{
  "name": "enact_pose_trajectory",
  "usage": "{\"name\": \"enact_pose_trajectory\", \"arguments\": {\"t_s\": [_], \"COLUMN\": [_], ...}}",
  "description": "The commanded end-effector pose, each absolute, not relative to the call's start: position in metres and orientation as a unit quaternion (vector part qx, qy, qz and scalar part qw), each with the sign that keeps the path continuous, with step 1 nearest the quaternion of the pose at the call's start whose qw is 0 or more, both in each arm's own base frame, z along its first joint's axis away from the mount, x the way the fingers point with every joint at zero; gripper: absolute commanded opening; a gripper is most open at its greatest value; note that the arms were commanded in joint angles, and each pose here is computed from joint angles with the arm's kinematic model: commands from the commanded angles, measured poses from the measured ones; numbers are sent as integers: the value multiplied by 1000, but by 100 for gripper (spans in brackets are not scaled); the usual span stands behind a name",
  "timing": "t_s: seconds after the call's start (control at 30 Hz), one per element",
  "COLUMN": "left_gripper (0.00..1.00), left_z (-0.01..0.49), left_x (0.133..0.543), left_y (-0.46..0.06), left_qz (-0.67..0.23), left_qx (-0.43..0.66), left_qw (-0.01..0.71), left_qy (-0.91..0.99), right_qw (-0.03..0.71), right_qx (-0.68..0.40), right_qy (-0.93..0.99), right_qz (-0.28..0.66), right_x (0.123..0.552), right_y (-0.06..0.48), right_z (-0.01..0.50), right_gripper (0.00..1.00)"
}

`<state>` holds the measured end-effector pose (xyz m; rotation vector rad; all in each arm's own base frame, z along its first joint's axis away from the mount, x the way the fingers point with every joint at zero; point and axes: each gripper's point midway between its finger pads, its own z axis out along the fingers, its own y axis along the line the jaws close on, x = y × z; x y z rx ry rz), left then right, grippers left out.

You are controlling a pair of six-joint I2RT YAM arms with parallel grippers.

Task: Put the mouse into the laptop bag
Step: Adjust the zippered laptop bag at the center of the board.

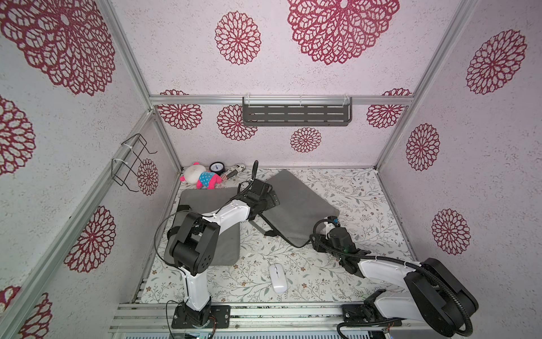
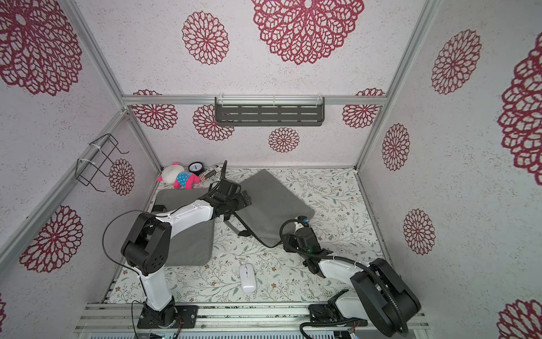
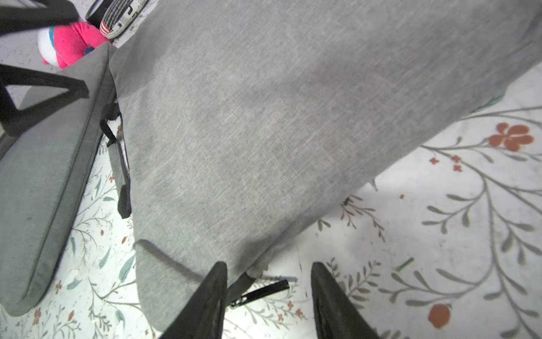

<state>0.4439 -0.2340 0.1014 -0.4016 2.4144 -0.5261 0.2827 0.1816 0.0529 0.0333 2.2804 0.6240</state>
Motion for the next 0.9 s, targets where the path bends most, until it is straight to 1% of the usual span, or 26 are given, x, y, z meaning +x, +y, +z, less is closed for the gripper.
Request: {"name": "enact_pose_trajectory", "arguments": {"t_s": [0.0,0.13,0.23,0.37,0.5,0.87], "left_gripper": [98,98,98,98,98,98], "left_z": [118,126,130,133,136,131], "left_x": [438,425,416,408,403,401], "left_y": [-232,-228,-227,-226,-225,-227], "left_qz": [-217,-223,-224,-227,-231,-231], "left_qx": [-158,-161,-163,-163,-167,-172], "left_qw": [332,339,343,349,354,350], "left_qy": [904,900,898,895,891,891], "right_qw": [413,428,447,476,493,478], "right_qx": [-28,-57,-76,-105,-113,-120], "right_qy": [868,853,838,821,815,829], "right_qz": [275,293,305,299,283,264], "right_x": [289,284,276,262,253,244], "right_y": [200,213,219,222,212,202], "right_z": [67,71,79,89,88,68], "right_gripper": [48,47,49,53,55,63]}}
